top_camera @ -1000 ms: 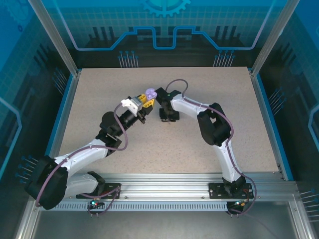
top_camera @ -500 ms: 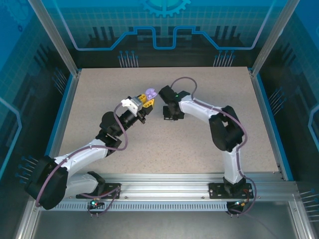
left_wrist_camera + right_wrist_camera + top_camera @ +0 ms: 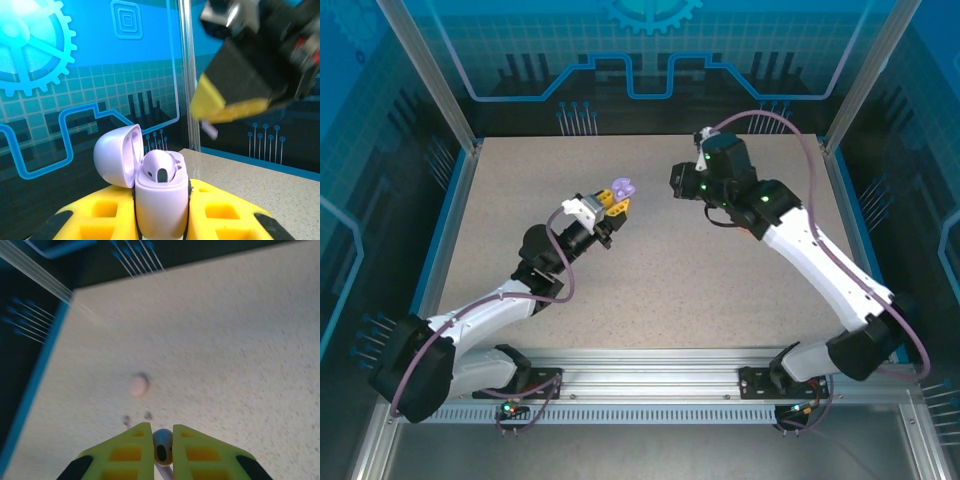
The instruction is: Insert wireless bluetooth earbuds into charging case
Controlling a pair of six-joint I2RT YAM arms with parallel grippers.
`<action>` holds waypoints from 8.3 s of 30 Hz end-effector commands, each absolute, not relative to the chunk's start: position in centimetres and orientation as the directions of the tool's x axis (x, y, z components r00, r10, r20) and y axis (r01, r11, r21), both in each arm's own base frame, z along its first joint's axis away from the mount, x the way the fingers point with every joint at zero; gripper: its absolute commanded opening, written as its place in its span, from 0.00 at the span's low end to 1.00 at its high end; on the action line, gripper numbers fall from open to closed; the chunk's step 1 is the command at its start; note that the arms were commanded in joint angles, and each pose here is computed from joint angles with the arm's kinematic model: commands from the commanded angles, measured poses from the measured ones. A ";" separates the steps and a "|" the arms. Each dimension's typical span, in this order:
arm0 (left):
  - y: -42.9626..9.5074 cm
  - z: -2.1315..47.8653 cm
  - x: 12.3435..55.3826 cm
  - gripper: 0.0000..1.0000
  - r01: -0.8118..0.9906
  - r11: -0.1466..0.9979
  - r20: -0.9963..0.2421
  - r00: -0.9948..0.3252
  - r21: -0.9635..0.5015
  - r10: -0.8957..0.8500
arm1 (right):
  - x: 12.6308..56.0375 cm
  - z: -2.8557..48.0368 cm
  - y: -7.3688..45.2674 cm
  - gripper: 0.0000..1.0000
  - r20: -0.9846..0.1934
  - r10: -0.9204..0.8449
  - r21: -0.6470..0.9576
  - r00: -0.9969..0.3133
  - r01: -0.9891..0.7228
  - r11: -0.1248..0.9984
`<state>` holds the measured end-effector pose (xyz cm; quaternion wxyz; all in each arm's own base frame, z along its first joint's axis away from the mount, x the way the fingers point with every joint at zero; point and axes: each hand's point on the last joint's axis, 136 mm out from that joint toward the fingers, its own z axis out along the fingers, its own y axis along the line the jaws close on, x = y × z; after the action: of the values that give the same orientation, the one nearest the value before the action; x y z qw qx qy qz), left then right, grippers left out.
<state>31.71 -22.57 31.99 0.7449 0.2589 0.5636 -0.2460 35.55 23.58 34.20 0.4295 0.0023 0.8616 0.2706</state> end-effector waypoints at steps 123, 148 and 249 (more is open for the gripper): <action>-29.4 29.3 33.4 0.00 0.788 0.612 -0.997 -0.027 -0.070 -0.079 | 33.0 34.4 20.9 0.40 -0.616 0.178 0.506 -0.768 -0.212 0.836; -38.8 8.1 41.8 0.00 0.401 0.643 -0.586 -0.805 -0.652 -0.092 | 34.1 22.6 12.6 0.66 -0.552 0.340 0.404 -0.761 0.112 0.908; -1.3 21.4 41.2 0.99 -0.195 0.744 -0.658 -0.363 -0.639 -0.660 | 46.1 2.4 45.2 0.36 -0.520 -0.346 0.070 -0.781 -0.443 0.894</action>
<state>41.40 -1.40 20.36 0.4848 -0.2697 0.8026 -0.2192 46.54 45.32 2.72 0.2715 -0.2077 0.9355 0.0898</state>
